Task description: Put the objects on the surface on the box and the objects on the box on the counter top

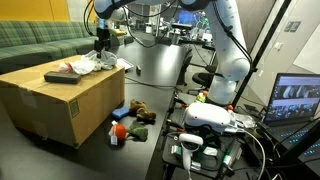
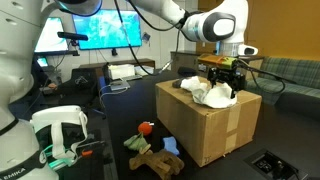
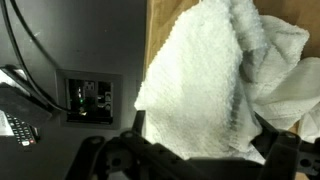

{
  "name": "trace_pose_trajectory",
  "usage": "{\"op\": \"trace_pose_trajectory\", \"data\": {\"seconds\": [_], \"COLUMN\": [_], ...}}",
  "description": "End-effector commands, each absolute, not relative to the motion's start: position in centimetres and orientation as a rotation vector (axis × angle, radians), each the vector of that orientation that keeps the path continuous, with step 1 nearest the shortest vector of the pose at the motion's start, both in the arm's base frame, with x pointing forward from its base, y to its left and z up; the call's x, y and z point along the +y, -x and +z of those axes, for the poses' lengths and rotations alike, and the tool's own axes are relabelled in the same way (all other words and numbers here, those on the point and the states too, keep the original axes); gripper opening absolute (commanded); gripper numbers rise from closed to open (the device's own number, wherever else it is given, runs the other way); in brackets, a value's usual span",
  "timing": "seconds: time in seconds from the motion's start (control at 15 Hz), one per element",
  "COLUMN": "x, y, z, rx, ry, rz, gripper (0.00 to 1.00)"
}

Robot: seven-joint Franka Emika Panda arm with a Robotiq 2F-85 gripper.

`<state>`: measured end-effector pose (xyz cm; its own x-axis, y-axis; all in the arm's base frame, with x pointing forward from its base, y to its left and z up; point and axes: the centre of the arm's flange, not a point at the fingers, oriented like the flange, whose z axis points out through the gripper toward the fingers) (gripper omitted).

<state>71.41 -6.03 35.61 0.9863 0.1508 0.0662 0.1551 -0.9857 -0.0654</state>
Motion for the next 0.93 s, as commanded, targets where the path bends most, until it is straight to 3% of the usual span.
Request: {"op": "trace_pose_trajectory", "data": {"seconds": [0.0, 0.2, 0.27, 0.87], "x": [-6.4, -6.3, -6.4, -7.4], "y": [-73.9, -74.4, -74.4, -73.1], "z": [34.6, 33.2, 32.9, 36.1], "rx": [-0.294, -0.305, -0.304, -0.417], "ry": [2.992, 2.996, 3.001, 2.959], "rz": [-0.105, -0.080, -0.071, 0.091], "gripper": [1.00, 1.00, 0.80, 0.14]}}
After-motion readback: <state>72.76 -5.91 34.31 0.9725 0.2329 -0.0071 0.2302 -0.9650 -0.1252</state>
